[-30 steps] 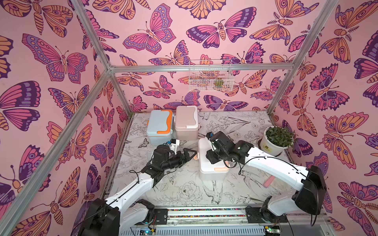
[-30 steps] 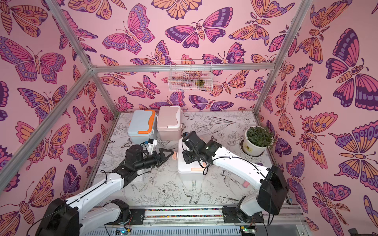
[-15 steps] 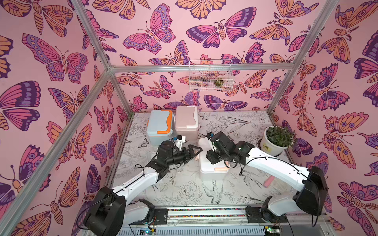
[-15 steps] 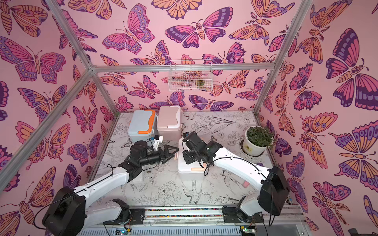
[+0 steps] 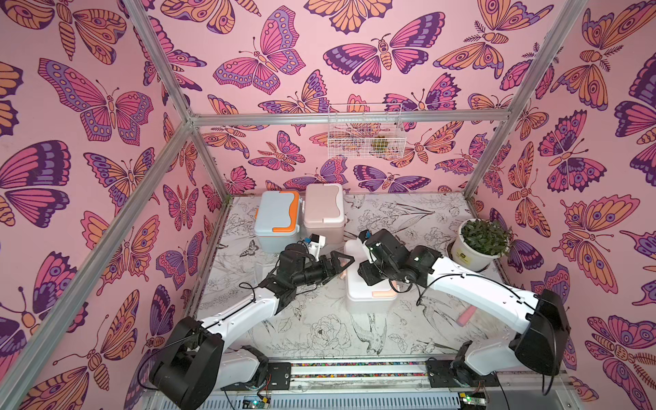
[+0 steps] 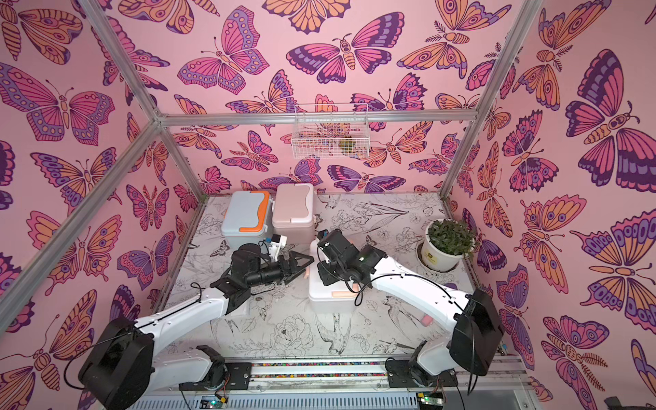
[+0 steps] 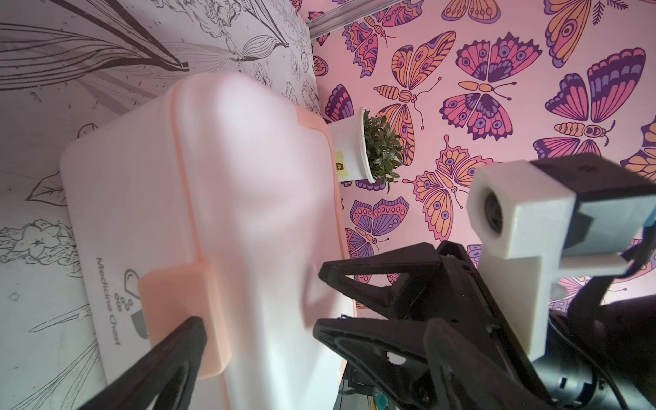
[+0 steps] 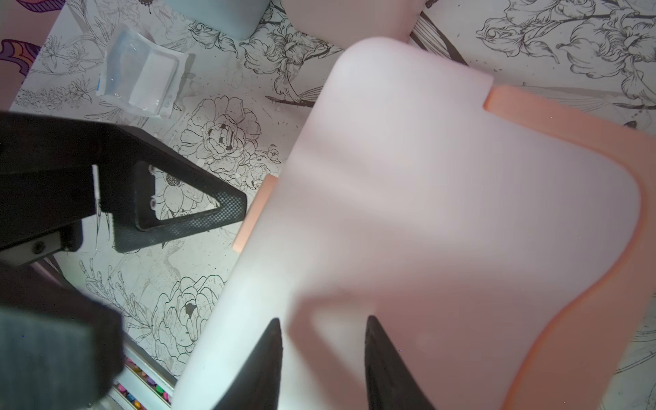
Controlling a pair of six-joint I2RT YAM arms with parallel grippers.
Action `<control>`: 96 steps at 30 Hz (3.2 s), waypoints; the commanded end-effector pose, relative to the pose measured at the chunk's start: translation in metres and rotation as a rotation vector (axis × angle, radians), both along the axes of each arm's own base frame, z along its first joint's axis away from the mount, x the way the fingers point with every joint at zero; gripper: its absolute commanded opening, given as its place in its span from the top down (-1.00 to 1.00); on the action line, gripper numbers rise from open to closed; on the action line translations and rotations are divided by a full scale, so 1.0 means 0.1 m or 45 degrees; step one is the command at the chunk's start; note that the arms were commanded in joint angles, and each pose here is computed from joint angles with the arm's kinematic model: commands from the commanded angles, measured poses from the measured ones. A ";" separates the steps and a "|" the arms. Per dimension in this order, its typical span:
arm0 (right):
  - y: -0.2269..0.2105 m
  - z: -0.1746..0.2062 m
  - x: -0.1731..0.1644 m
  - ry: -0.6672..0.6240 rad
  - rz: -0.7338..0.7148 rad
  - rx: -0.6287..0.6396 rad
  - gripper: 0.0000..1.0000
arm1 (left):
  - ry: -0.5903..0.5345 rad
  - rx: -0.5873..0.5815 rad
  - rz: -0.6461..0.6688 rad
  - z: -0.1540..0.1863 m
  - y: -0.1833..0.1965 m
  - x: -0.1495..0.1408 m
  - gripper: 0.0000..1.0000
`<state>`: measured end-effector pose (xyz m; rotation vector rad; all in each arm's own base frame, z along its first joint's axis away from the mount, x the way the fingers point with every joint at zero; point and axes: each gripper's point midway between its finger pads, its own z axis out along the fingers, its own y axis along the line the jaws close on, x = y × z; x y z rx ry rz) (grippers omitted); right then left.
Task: Open first aid kits and take out gauze
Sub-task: Fasten the fastener of the first aid kit, then move the first aid kit to the center of the board.
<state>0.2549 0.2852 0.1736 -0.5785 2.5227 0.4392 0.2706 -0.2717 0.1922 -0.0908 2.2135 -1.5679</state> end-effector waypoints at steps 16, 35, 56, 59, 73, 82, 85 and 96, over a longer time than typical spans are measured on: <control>-0.64 -0.08 -0.20 -0.002 -0.145 -0.206 -0.16 | -0.055 0.165 -0.014 0.03 0.03 -0.01 -0.98; -0.63 -0.38 -0.26 0.114 -0.103 -0.309 -0.17 | -0.009 0.173 -0.120 -0.12 -0.38 -0.02 -0.97; -1.34 0.46 -0.38 -0.193 -0.334 -0.214 -0.84 | -0.099 0.120 -0.110 -0.13 -0.95 0.02 -0.96; -1.35 0.49 -0.44 -0.197 -0.310 -0.176 -0.87 | -0.171 0.155 -0.060 -0.01 -0.75 -0.02 -1.00; -0.75 0.21 -0.36 -0.169 -0.155 -0.306 -0.92 | -0.416 0.520 0.260 0.27 0.58 -0.47 -1.00; -0.67 -0.27 -0.07 -0.159 -0.232 -0.669 -0.92 | -0.410 0.594 0.312 0.28 0.90 -0.63 -1.00; -0.80 -0.36 0.04 -0.214 -0.278 -0.819 -0.90 | -0.384 0.630 0.289 0.25 0.90 -0.62 -1.00; -1.40 -0.58 0.41 -0.247 -0.408 -0.932 -0.82 | -0.272 0.644 0.187 0.32 0.63 -0.45 -1.00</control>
